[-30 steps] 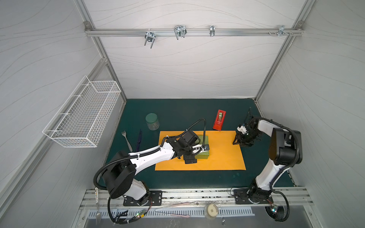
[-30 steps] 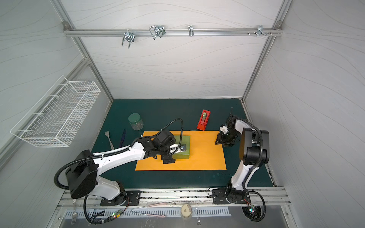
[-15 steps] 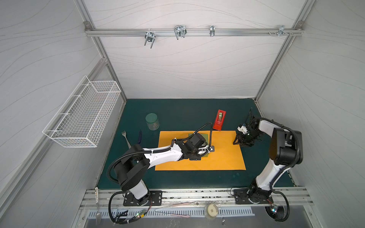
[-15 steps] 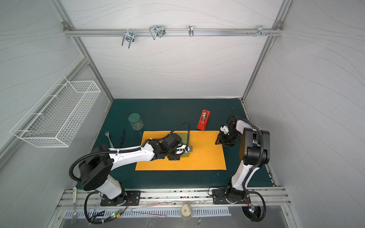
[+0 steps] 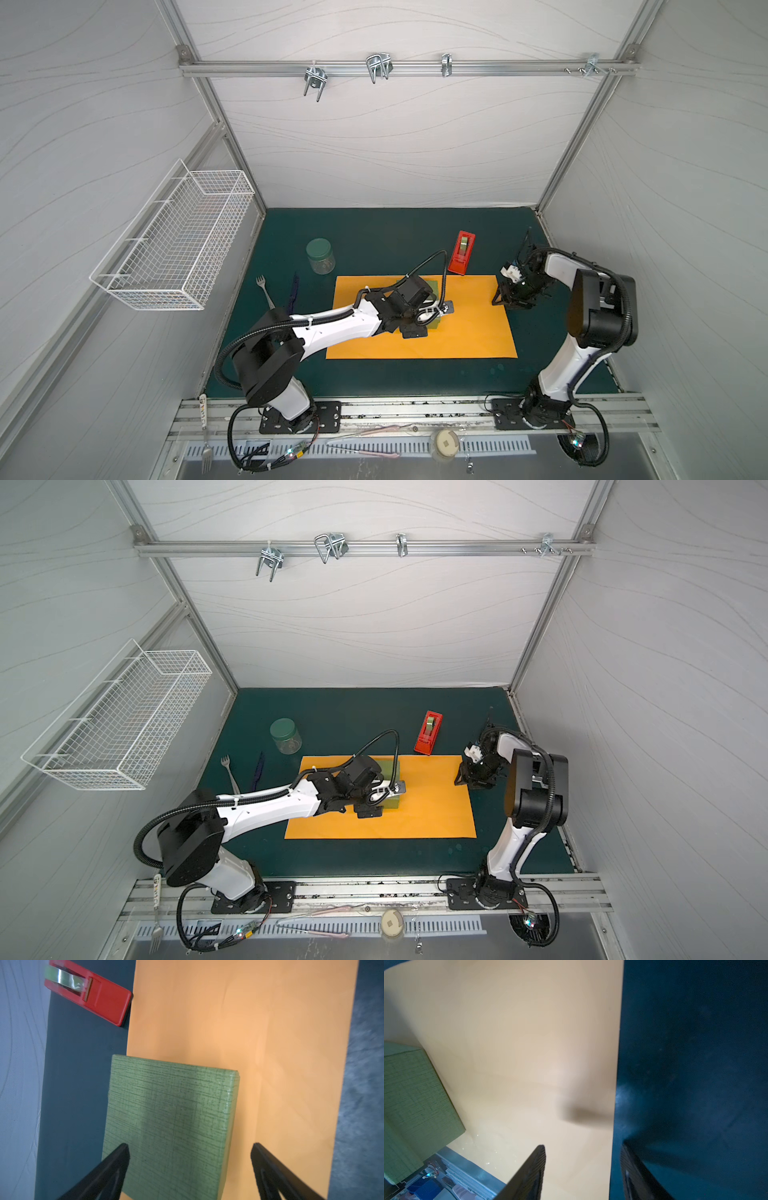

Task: Wrap a gift box in wrapping paper
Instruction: Adjust the gift box on the wrapping paper.

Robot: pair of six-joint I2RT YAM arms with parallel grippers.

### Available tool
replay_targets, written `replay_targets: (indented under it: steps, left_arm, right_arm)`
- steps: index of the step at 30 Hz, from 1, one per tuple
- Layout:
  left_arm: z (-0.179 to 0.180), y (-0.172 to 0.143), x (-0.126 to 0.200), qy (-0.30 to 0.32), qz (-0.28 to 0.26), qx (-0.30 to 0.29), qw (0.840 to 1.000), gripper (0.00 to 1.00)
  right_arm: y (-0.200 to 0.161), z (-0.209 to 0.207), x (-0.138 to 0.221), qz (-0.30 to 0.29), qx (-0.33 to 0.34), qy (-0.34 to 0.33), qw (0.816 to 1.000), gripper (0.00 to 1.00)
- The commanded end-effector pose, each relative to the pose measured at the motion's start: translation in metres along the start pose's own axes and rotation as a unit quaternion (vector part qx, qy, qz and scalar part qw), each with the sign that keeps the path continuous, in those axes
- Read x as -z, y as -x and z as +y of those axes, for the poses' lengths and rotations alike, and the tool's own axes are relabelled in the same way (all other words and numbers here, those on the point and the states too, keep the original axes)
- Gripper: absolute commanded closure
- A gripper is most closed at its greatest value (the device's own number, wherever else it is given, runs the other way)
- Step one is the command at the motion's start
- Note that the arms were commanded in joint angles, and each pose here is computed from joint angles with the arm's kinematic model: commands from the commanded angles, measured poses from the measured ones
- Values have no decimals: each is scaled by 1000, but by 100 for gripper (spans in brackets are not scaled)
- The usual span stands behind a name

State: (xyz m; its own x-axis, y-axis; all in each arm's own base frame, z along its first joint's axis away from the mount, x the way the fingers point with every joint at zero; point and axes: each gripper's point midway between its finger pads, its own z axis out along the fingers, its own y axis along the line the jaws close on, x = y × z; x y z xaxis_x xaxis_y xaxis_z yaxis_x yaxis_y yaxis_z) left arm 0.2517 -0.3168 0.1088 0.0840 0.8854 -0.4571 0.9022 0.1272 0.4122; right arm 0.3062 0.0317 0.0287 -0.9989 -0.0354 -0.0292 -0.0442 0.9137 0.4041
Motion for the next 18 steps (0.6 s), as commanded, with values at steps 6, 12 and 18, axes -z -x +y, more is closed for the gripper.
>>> replay_targets:
  steps: [6, 12, 18]
  left_arm:
    - [9, 21, 27, -16, -51, 47, 997, 7]
    - [20, 14, 32, -19, -57, 84, 995, 8]
    - [24, 11, 32, -15, -56, 92, 994, 8]
  right_arm:
    - [-5, 12, -7, 11, -2, 34, 999, 46]
    - [0, 29, -7, 1, 5, 82, 997, 50]
    - [6, 39, 3, -27, 23, 101, 994, 52]
